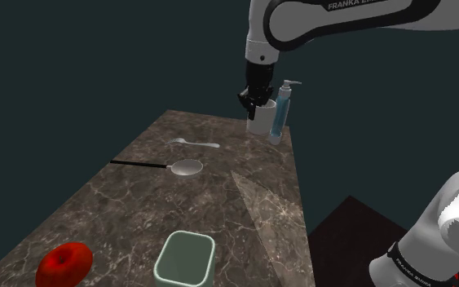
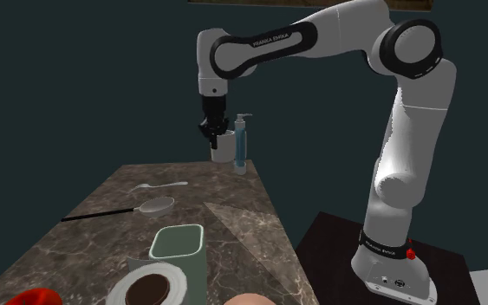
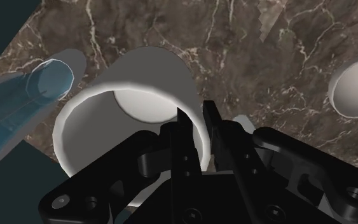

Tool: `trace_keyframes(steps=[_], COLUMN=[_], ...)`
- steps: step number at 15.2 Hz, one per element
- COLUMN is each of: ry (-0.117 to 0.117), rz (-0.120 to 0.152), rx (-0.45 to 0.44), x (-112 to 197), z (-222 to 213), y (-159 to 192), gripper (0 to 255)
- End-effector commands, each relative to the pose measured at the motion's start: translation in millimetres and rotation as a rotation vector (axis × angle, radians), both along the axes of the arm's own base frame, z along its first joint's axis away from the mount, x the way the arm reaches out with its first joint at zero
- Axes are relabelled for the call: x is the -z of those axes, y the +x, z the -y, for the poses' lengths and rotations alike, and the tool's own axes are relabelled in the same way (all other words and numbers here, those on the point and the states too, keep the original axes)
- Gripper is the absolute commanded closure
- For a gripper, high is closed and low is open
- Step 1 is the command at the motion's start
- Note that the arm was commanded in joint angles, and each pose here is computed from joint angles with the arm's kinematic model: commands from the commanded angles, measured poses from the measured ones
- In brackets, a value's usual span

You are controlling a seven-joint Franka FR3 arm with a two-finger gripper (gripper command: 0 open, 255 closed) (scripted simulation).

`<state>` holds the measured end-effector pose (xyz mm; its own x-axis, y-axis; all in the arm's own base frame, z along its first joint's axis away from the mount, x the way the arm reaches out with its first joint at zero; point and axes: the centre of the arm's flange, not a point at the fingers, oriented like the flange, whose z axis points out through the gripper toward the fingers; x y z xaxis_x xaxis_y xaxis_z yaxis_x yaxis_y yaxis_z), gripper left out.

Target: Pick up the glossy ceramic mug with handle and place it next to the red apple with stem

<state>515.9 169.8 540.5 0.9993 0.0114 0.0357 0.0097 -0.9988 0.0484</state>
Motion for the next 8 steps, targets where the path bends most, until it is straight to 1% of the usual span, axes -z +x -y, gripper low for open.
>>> trace_keyframes(steps=[1,8], ry=[0.0,0.0], rz=[0.0,0.0], rx=[0.0,0.0], x=[-10.8,-47.8], z=[-1.2,-1.2], y=[-0.1,-0.1], gripper=[255,255])
